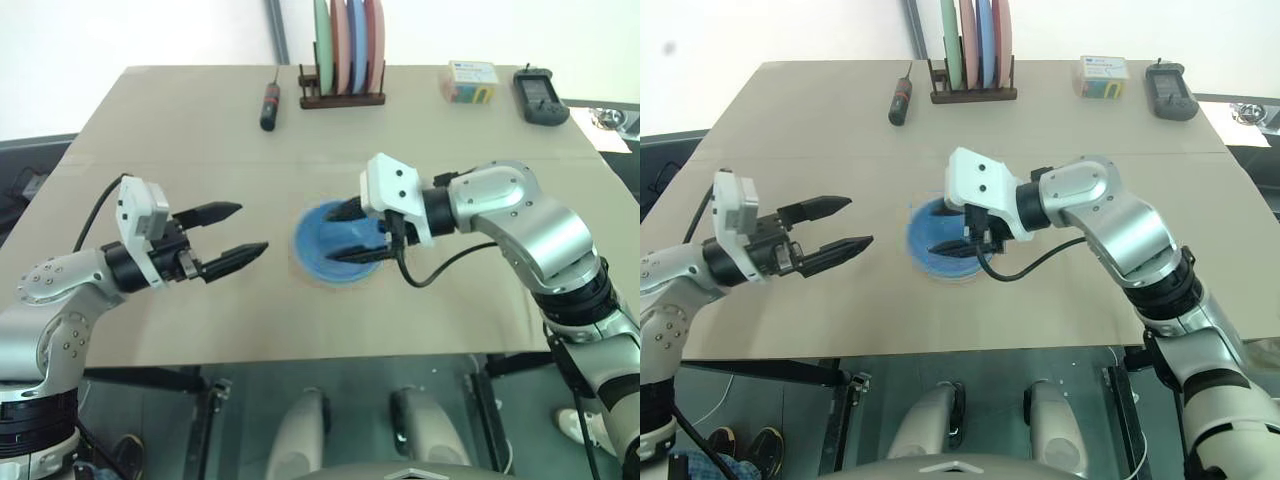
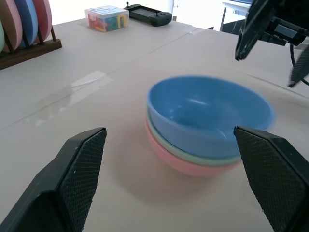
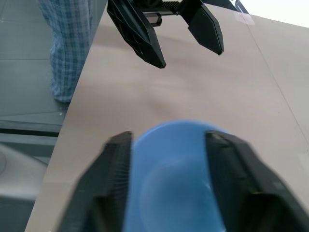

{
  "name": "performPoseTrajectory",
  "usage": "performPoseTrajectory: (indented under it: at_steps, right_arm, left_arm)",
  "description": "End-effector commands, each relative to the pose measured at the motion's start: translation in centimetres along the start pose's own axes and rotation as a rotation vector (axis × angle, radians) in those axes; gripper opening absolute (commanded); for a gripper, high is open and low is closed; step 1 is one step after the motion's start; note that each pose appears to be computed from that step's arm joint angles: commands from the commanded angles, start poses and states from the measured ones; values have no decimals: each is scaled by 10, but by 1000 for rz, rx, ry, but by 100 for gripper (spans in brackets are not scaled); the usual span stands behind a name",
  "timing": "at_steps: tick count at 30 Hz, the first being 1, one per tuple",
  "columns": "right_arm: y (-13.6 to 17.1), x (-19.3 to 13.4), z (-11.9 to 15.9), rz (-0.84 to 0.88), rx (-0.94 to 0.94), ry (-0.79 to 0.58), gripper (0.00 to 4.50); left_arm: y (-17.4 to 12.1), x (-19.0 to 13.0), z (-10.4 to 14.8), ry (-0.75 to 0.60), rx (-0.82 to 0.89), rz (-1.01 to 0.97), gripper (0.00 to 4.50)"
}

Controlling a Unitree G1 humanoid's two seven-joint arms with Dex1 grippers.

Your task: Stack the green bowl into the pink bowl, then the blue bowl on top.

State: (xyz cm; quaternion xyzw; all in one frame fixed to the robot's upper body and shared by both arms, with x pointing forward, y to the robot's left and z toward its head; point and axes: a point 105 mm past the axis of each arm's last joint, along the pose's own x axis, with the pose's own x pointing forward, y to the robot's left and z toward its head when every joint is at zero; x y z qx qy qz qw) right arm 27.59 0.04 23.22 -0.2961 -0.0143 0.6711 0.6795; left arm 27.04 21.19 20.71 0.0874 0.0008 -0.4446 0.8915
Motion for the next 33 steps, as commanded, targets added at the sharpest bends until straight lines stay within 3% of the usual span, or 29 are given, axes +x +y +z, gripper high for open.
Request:
performPoseTrajectory:
  at_steps: [1, 3, 8, 13, 19, 23, 28, 33]
  right_arm:
    - [-4, -7, 15, -25, -58, -21, 404]
    - [-8, -11, 14, -48, -50, -14, 442]
    - [-32, -41, 0, -189, 83, -16, 442]
    - [-38, -100, -31, -333, 255, -85, 442]
    - [-3, -145, -63, -373, 278, -129, 442]
    - [26, -165, -100, -383, 331, -91, 442]
    - [30, -190, -135, -466, 331, -39, 442]
    - [33, -193, -147, -461, 314, -31, 442]
  left_arm:
    - [-1, -4, 9, -15, 40, -13, 450]
    - [0, -3, 9, -14, 40, -19, 450]
    - [2, -2, 5, 3, 37, -24, 450]
    - [-1, -11, -9, 59, 20, 10, 450]
    - [-5, -33, -29, 131, -8, 72, 450]
    - [-6, -48, -35, 147, -35, 122, 450]
    - [-6, -62, -44, 180, -39, 174, 450]
    - [-6, -64, -42, 178, -13, 190, 450]
